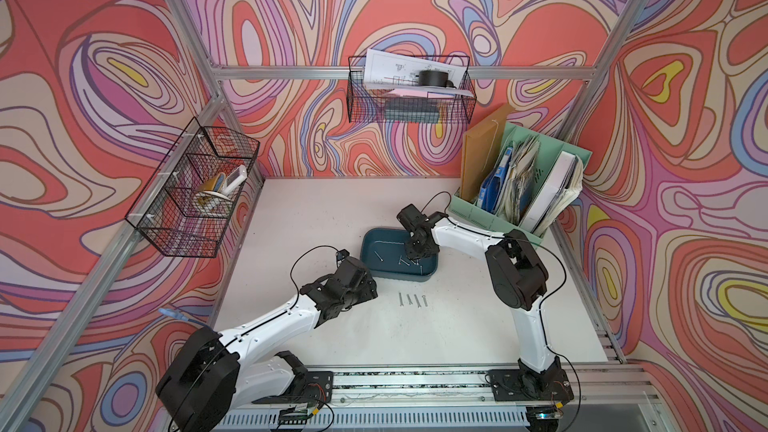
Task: Take out the screws from the storage box
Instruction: Pick up the screw from the storage box.
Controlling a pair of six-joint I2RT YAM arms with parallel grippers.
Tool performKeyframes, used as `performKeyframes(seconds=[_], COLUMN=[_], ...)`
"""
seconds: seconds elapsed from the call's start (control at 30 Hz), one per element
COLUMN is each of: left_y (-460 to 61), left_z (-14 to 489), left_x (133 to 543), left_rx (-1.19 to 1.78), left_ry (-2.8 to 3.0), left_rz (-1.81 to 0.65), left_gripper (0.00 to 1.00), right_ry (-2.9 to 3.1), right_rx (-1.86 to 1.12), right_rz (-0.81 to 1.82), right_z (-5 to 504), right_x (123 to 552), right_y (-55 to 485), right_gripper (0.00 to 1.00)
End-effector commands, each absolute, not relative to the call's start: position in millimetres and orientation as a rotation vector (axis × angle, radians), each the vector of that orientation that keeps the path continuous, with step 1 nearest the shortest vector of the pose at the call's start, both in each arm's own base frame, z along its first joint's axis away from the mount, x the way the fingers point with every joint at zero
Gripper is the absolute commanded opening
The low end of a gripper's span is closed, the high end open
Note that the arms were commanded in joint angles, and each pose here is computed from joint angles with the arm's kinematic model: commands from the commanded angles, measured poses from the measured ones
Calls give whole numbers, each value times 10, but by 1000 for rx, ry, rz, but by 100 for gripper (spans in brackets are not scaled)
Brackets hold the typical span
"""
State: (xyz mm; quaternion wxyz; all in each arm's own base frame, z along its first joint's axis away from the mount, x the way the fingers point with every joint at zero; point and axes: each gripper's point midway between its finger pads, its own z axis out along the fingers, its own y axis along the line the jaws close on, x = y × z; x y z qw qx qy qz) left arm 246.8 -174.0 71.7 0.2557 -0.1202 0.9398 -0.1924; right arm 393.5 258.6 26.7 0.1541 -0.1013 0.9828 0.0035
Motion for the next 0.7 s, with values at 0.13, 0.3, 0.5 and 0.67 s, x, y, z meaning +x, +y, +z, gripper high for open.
performKeyframes(seconds=[0.13,0.3,0.5,0.67], left_y=[-1767,-1763,-1749,-1748], left_z=[765,818,841,844], left_x=[2484,2494,2490,2488], left_rx=[-315,-317,-314,-313], left_ry=[2544,2527,2521,2521], left_rz=[-530,-537,-534,-534], left_gripper=[72,72,72,72], right_ry=[2878,2777,2750,2794], right_rx=[-281,-270,-227,-243], right_rz=[48,139,18,-113], right_z=[72,465,599,388], right_x=[3833,3908,3950,3937], right_y=[2598,2670,2503,2377], right_gripper=[1,1,8,14])
